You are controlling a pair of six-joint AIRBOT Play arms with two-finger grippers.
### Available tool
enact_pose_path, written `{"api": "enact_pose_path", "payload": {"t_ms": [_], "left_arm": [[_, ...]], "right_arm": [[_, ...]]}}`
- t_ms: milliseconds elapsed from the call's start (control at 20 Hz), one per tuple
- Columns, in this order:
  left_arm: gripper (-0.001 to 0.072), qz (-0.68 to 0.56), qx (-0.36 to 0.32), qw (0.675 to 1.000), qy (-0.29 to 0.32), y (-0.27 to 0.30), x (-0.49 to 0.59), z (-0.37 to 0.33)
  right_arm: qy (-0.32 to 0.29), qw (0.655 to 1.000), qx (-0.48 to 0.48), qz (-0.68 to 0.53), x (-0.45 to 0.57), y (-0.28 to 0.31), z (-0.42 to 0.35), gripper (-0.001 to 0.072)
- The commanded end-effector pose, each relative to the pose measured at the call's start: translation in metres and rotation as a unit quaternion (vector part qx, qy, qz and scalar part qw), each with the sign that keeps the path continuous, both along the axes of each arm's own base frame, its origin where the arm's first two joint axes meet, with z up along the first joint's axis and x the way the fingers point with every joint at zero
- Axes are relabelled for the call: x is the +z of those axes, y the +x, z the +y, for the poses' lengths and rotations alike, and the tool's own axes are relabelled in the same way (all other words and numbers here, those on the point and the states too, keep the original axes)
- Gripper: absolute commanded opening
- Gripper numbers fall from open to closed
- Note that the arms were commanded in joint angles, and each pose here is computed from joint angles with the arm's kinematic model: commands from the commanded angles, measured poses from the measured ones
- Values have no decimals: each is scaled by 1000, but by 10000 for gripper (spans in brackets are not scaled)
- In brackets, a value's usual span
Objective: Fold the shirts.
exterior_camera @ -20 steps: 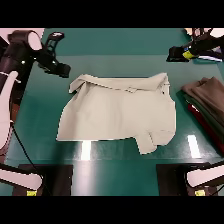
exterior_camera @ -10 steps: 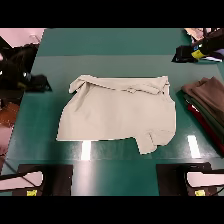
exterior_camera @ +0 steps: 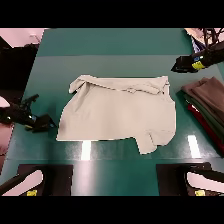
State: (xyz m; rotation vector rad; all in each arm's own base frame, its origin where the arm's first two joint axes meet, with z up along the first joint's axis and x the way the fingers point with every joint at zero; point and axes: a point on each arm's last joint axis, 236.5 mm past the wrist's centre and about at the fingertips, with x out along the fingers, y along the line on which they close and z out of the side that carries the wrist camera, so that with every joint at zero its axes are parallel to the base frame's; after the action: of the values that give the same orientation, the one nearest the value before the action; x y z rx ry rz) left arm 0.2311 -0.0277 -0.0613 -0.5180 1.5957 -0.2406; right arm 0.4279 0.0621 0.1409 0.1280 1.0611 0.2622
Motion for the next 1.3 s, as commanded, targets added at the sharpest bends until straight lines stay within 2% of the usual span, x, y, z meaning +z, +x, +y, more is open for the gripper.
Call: {"api": "enact_pose_path", "payload": {"t_ms": [0,450,600,650,700,750,1000,1250], "left_arm": [[503,20,9,1000,-20,-24,-20,-10],[502,10,30,999,-42,-21,-27,-23],[501,4,7,999,-38,-20,-28,-33],[382,0,-2,999,-35,-19,-29,-38],[179,-4,-8,999,-34,-18,-29,-41],[25,-9,-8,999,-36,-15,-28,-43],[27,-43,-16,998,-41,11,-1,-42],[27,-78,-23,996,-36,34,22,-38]], "right_arm": [[23,1000,1,-11,5,-2,9,326],[30,999,3,-9,6,-3,13,326],[30,1000,5,-6,5,-4,13,326],[29,1000,7,2,3,-8,13,326],[28,999,10,12,1,-12,13,326],[26,999,14,28,-3,-19,12,326],[24,990,7,136,-38,-77,-16,326],[61,964,-104,238,-129,-169,-58,326]]}}
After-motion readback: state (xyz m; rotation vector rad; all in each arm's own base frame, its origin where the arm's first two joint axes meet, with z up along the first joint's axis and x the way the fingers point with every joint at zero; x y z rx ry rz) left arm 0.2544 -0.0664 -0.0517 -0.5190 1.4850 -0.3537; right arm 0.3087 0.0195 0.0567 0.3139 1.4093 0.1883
